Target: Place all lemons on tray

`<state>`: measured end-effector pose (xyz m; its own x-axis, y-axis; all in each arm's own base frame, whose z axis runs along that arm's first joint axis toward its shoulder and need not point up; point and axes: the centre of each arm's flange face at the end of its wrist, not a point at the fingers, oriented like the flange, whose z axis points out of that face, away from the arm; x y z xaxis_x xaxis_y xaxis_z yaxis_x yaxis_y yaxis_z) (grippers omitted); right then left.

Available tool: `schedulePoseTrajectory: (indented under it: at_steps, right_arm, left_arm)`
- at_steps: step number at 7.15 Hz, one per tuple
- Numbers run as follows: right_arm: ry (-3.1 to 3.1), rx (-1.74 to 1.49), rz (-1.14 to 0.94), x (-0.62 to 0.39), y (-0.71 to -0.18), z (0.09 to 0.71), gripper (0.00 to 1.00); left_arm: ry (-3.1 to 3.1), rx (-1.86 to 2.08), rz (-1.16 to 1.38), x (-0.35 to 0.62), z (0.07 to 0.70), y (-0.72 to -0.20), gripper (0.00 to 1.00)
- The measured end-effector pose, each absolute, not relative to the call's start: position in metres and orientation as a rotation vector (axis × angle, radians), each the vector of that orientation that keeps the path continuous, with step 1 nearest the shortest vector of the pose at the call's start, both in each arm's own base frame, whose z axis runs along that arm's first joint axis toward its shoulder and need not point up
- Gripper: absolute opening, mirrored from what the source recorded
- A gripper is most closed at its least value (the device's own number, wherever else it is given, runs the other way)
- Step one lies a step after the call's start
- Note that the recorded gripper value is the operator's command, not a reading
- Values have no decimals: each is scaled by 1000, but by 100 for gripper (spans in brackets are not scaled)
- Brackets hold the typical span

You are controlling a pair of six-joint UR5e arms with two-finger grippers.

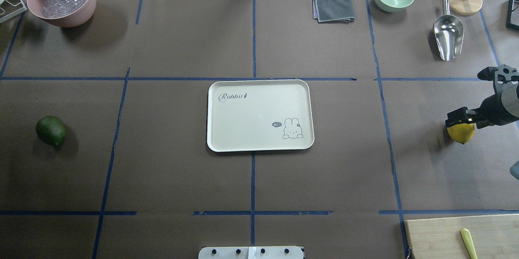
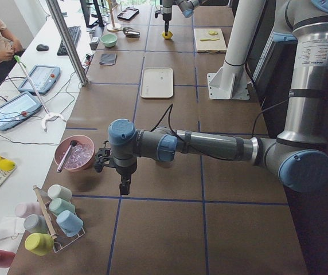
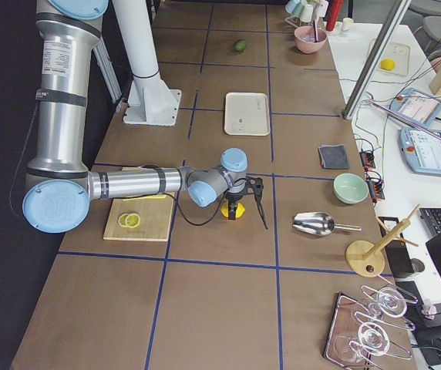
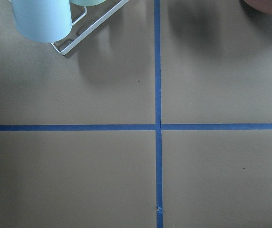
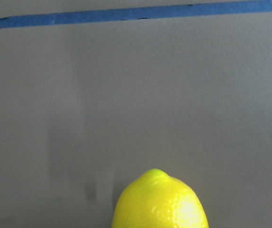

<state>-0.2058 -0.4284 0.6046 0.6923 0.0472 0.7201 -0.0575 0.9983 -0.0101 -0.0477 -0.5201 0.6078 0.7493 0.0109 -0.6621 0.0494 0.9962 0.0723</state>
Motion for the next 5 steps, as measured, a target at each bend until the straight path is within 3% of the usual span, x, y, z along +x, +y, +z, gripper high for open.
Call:
schedulePoseTrajectory:
  at_steps: [1,2,3,4,5]
  right_arm:
    - [-799,9,53,-209,-429,609,98]
    - [-795,4,50,-212,-430,612,90]
    - [-793,1,48,-214,-430,615,55]
    - [-793,-3,48,-215,-430,615,10]
    - [-794,-4,51,-215,-430,615,0]
  left_arm:
    - [724,87,-20,-48,608,-519,100]
    - [723,88,-20,-48,608,-519,100]
    - [723,88,-19,-48,608,-519,100]
    - [723,88,-19,-48,608,-519,100]
    - [723,88,-19,-48,608,-519,100]
